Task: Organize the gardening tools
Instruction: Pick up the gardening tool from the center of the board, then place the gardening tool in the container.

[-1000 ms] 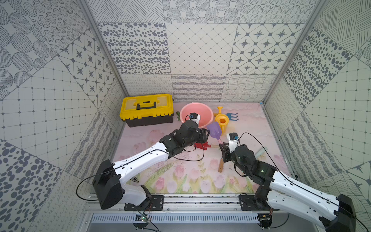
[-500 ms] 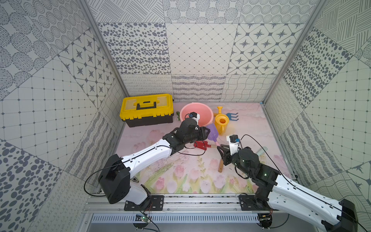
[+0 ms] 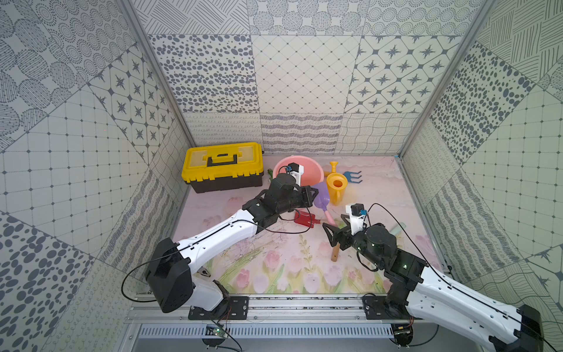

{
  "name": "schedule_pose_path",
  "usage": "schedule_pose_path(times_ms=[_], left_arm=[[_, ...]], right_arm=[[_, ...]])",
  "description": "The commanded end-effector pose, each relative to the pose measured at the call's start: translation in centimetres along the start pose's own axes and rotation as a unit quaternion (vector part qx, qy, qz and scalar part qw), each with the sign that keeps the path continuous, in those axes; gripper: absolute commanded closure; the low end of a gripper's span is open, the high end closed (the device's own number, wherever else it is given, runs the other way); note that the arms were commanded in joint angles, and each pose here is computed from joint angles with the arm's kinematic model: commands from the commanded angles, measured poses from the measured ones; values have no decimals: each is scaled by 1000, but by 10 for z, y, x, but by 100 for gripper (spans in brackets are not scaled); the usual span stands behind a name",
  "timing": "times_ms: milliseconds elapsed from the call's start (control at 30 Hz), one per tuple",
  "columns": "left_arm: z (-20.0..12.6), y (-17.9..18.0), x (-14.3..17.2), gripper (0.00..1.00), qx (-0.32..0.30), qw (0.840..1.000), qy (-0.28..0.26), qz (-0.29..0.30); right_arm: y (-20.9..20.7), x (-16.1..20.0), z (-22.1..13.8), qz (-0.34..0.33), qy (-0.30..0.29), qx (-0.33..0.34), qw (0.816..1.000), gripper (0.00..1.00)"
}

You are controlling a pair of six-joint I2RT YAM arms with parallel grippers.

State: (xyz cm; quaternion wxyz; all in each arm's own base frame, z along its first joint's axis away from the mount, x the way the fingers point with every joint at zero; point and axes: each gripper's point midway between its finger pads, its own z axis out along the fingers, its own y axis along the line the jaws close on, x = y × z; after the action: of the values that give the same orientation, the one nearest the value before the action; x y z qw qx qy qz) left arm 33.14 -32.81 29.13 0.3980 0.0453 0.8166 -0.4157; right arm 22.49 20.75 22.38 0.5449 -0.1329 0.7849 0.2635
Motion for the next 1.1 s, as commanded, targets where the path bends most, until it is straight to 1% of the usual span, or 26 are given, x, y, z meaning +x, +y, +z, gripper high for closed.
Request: schedule_pose_path(times_ms=[0,133,200,267,367,467,567,667,800,933,1033,1067], left_arm=[[-26,-20,-48,100,-14,993,-67,92],[-39,-24,-89,100,-65,976,-114,174],[-44,-28,-111,100,-85,962,-138,221],[-47,-31,-132,100,-106,944,-163,266],[-41,-27,-157,100,-135,922,-172,319],[-34,-15,-182,100,-169,904,-176,351],[-27,3,-204,100,-191,893,-178,366],[-18,24,-219,100,-206,888,-173,372],[5,59,-220,100,-222,886,-153,378],[32,86,-201,100,-212,895,-124,371],[50,94,-179,99,-180,909,-106,361],[55,96,-173,97,-171,915,-99,352]], right_arm=[[-4,-10,-4,12,-27,10,1000,3],[-15,-11,-5,20,-28,43,998,3],[-20,-12,-6,19,-28,59,998,3],[-22,-12,-6,20,-28,66,997,3],[-26,-11,-6,21,-26,75,997,3],[-28,-12,-6,22,-26,81,996,3],[-30,-11,-6,20,-26,88,996,3],[-31,-9,-5,18,-22,92,995,3],[-32,-8,-2,15,-18,96,995,3],[-34,-6,0,13,-14,100,995,3],[-35,-5,1,11,-12,104,994,3],[-36,-5,1,11,-11,105,994,3]])
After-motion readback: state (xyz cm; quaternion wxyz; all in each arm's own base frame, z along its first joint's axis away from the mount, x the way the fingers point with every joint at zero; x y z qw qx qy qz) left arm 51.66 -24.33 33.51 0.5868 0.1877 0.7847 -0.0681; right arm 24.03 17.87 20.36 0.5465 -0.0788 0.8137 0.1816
